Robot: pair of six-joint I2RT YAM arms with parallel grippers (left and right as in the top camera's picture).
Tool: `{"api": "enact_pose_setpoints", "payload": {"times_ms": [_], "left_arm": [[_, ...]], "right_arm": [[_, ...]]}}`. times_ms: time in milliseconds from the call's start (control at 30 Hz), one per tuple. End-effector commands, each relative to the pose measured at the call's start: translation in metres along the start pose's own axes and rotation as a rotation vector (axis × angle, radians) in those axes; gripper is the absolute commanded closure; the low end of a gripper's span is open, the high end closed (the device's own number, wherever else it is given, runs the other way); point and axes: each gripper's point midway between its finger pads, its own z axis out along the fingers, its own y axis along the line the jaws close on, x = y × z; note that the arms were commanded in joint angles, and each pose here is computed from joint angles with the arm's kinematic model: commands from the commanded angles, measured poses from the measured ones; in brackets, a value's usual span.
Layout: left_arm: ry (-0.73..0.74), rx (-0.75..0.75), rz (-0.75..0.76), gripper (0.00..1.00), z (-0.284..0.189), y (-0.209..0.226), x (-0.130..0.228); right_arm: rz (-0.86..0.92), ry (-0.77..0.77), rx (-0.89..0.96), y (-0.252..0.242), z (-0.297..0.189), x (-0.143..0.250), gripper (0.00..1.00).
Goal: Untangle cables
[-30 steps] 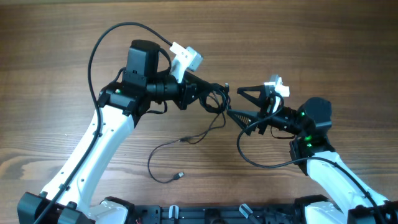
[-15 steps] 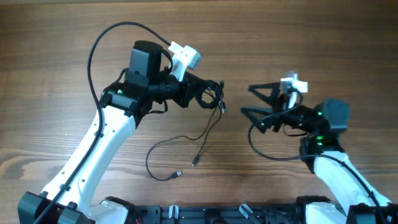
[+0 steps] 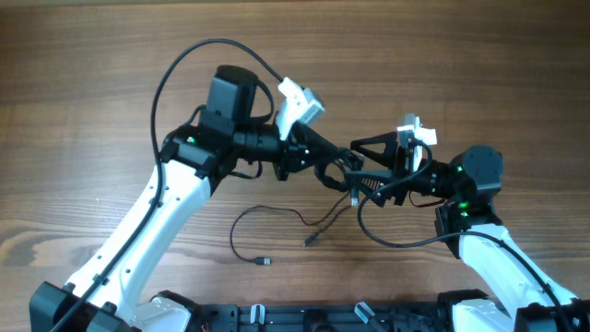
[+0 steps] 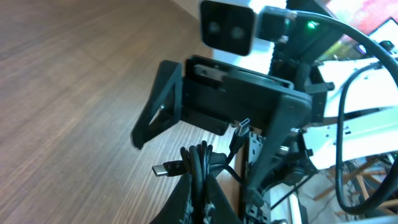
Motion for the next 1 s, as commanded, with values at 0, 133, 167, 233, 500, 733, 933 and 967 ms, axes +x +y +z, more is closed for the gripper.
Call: {"api": "enact_pose_setpoints", "payload": {"times_ms": [0,133,167,233,500,733,933,967], "left_arm": [[-0.005,0.055,0.051,0.95,0.002,-0.017,-0.004],[-0.003,0.038,0.05,0.73,0.002,-0.014,-0.004],[-0.002,0.014,0.045,0.67,0.002,-0.01,-0.004],[-0.008,-0.061,0.026,0.65,-0.004,0.007,-0.005],[-0.066,-0.154,-0.133,0.77,-0.03,0.037,-0.01],[-0.008,-0.199,-0.129,0.7,-0.014,0.035,0.0],[-0.055,-0.479,-0.388,0.63,-0.03,0.08,0.006],[-0.074,-0.514,-0.449,0.57,-0.033,0.085,0.006]], "right_arm": [[-0.019,0.012,-0.024,0.004,0.001,0.001,0.49],[-0.016,0.012,-0.025,0.005,0.001,0.001,0.96],[-0.016,0.012,-0.024,0.004,0.001,0.001,0.96],[-0.016,0.009,-0.018,0.003,0.0,0.0,0.96],[0.026,0.005,-0.006,0.0,-0.001,0.0,0.96],[0.214,-0.081,0.128,-0.024,-0.003,-0.012,0.96],[0.753,-0.378,0.404,-0.086,-0.026,-0.027,0.96],[0.829,-0.419,0.433,-0.093,-0.03,-0.026,0.96]]}}
